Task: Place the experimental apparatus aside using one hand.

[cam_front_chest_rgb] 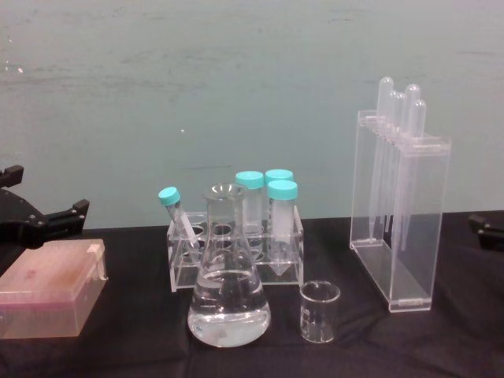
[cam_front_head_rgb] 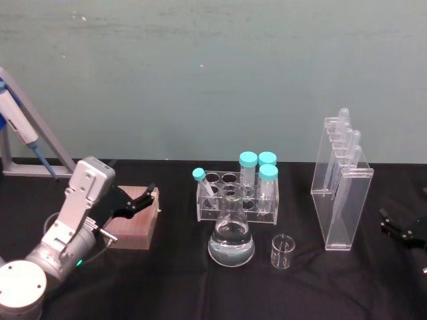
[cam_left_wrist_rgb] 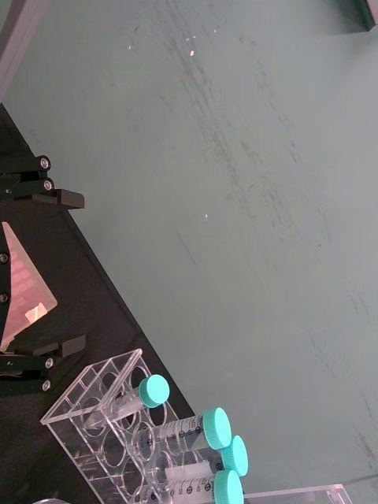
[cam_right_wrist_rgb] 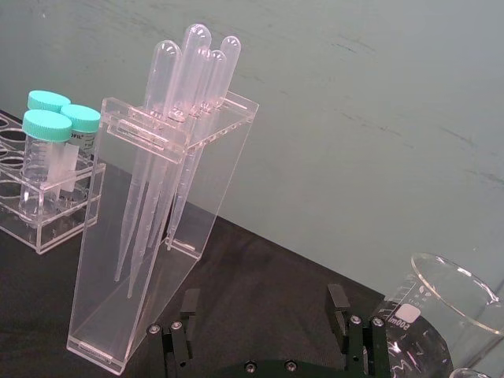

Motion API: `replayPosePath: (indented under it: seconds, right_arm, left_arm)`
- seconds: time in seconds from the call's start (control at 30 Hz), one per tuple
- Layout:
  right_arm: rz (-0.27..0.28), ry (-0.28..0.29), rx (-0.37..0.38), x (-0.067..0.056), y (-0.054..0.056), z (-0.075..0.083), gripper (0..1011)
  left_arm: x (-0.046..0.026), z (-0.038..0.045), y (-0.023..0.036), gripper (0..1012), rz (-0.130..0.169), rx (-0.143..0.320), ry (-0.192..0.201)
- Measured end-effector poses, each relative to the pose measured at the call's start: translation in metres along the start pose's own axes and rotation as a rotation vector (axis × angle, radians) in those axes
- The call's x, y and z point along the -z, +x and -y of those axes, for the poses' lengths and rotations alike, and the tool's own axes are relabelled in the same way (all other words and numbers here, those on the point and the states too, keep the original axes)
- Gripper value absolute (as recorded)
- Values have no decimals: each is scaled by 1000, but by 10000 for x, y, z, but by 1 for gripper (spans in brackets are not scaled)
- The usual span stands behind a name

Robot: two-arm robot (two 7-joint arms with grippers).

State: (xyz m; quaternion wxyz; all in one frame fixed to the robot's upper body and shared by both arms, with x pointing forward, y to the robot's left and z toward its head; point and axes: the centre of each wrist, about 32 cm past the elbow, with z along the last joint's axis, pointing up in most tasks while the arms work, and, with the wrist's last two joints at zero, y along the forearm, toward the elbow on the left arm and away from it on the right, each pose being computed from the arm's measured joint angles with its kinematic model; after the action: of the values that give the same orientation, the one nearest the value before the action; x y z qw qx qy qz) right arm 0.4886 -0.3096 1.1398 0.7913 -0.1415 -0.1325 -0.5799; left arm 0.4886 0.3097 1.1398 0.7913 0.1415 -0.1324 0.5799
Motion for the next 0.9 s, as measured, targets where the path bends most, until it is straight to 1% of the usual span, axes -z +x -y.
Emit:
replayPosePath:
  seconds: [0.9]
  right_arm:
    - [0, 0, 0, 0, 0, 0, 1000]
  left_arm:
    - [0, 0, 0, 1000, 0, 0, 0]
